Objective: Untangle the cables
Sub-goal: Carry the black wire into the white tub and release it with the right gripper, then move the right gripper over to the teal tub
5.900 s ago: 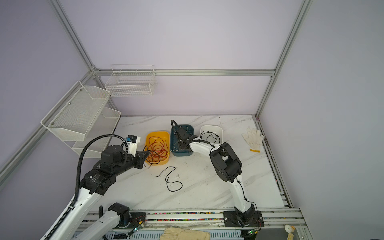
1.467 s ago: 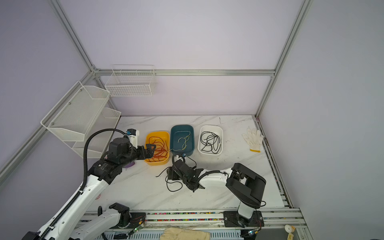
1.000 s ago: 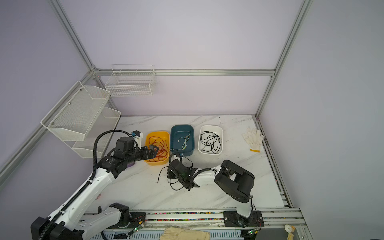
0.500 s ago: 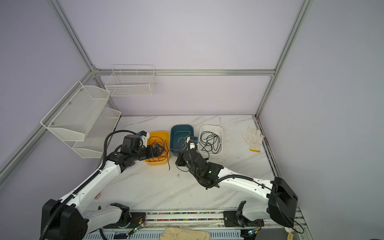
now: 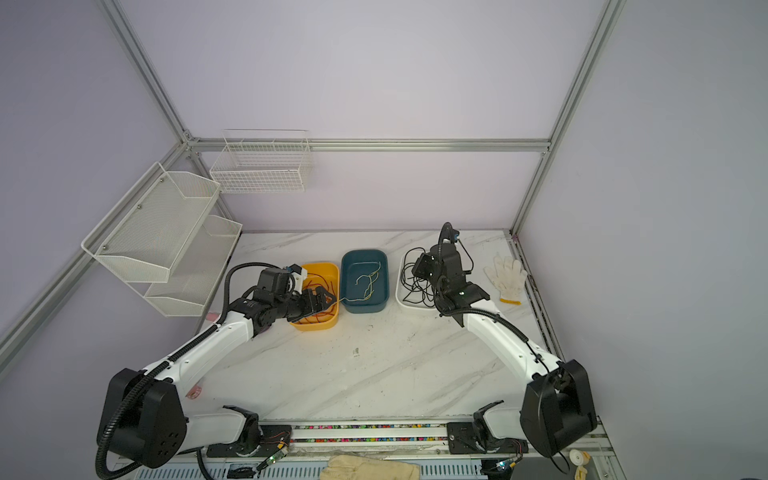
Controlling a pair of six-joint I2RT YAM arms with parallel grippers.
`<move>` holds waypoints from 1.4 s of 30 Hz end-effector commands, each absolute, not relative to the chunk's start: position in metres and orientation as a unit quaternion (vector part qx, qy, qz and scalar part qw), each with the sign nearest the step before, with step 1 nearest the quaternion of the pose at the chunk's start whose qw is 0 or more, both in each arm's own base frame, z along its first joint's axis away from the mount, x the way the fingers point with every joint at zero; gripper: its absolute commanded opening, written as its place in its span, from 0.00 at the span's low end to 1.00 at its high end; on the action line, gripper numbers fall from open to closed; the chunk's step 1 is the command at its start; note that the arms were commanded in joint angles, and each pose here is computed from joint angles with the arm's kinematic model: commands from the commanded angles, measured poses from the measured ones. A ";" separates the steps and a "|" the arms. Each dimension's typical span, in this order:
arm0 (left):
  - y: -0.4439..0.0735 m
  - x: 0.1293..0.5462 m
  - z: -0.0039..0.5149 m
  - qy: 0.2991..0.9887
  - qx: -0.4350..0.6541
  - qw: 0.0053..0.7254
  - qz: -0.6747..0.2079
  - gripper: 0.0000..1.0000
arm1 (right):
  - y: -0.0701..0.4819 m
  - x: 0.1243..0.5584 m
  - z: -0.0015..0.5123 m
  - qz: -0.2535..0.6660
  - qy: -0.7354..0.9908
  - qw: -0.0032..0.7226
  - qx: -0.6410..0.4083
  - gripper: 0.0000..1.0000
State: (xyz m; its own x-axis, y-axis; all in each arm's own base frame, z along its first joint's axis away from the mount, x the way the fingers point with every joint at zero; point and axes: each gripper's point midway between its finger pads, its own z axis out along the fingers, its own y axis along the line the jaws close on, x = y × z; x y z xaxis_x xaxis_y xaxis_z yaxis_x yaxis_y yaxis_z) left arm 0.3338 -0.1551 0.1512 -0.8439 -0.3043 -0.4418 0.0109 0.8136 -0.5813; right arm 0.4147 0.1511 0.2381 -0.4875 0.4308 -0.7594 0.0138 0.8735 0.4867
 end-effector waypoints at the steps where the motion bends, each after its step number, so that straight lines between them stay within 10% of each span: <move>1: -0.156 0.345 0.178 0.902 -0.061 0.308 -0.297 0.95 | 0.151 0.425 0.218 0.228 0.843 0.472 0.122 0.00; 39: -0.097 0.321 0.215 0.903 -0.022 0.398 -0.159 0.98 | 0.159 0.499 0.093 0.186 0.886 0.382 0.187 0.00; 42: -0.098 0.321 0.214 0.903 -0.021 0.397 -0.163 0.98 | 0.156 0.497 0.093 0.178 0.888 0.377 0.194 0.20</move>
State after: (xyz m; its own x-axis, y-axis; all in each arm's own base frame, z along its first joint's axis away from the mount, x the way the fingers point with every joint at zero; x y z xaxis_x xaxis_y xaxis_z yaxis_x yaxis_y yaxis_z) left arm 0.3151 -0.0962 0.1931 -0.7260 -0.1703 -0.6663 0.0558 0.9511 -0.3039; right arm 0.4981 0.1626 0.0898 -0.6515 0.4641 -0.6001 0.1744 0.8615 0.4769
